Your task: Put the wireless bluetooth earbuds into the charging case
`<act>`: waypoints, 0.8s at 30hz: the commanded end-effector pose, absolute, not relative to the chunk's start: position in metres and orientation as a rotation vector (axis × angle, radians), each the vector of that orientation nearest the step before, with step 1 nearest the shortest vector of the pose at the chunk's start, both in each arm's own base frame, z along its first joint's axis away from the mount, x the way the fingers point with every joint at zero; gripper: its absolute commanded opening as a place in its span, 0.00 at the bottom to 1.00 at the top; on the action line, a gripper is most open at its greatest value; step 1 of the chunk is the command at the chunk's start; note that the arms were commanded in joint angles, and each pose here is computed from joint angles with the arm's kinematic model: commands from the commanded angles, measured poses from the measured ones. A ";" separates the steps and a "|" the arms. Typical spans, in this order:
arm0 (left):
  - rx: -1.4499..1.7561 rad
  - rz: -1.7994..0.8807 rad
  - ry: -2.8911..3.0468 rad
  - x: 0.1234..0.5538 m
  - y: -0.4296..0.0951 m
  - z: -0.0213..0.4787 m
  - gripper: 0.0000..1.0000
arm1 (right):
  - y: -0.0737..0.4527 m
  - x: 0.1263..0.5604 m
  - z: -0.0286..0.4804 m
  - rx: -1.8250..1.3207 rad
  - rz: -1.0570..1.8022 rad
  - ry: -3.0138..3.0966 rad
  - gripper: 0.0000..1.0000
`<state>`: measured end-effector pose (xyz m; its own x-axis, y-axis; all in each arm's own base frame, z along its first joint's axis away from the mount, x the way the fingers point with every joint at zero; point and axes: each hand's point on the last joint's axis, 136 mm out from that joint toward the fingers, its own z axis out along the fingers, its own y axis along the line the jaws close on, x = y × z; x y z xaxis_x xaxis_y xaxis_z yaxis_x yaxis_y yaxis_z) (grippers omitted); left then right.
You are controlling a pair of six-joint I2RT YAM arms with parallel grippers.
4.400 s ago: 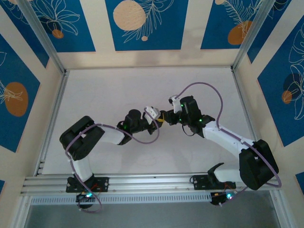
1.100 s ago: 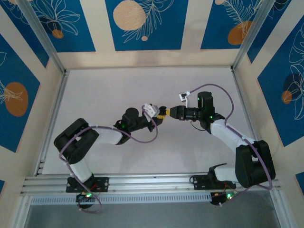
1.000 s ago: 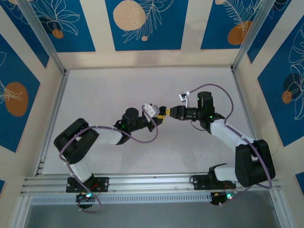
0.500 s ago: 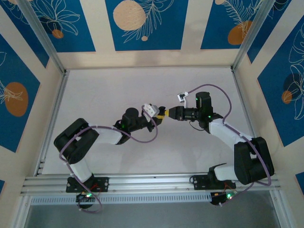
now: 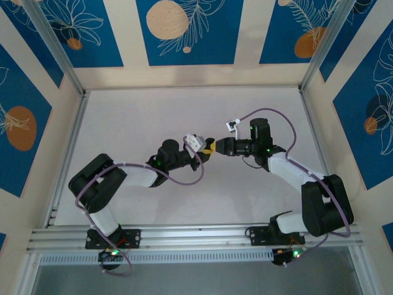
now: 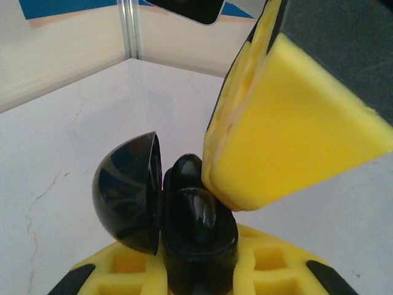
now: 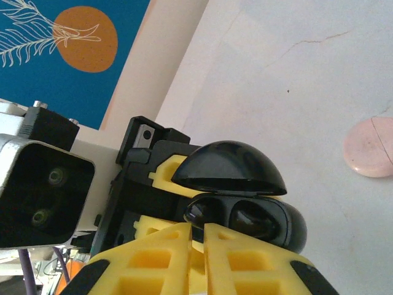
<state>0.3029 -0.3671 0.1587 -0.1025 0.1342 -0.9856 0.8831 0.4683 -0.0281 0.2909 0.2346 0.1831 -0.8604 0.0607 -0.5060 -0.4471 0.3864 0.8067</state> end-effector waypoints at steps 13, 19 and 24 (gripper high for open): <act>0.958 -0.867 1.445 0.289 -0.374 0.188 0.18 | 0.219 0.286 0.217 -0.387 1.397 2.079 0.24; 1.023 -0.958 1.391 0.274 -0.382 0.195 0.18 | 0.193 0.278 0.231 -0.403 1.333 2.036 0.39; 1.068 -1.032 1.337 0.261 -0.387 0.205 0.18 | 0.187 0.278 0.232 -0.421 1.355 2.035 0.55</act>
<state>0.2766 -0.3783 0.1718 -0.0741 0.1091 -0.9913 0.9483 0.3154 -0.0362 0.2865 0.1859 0.2390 -0.7105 0.1271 -0.6921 -0.5836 0.4430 0.6806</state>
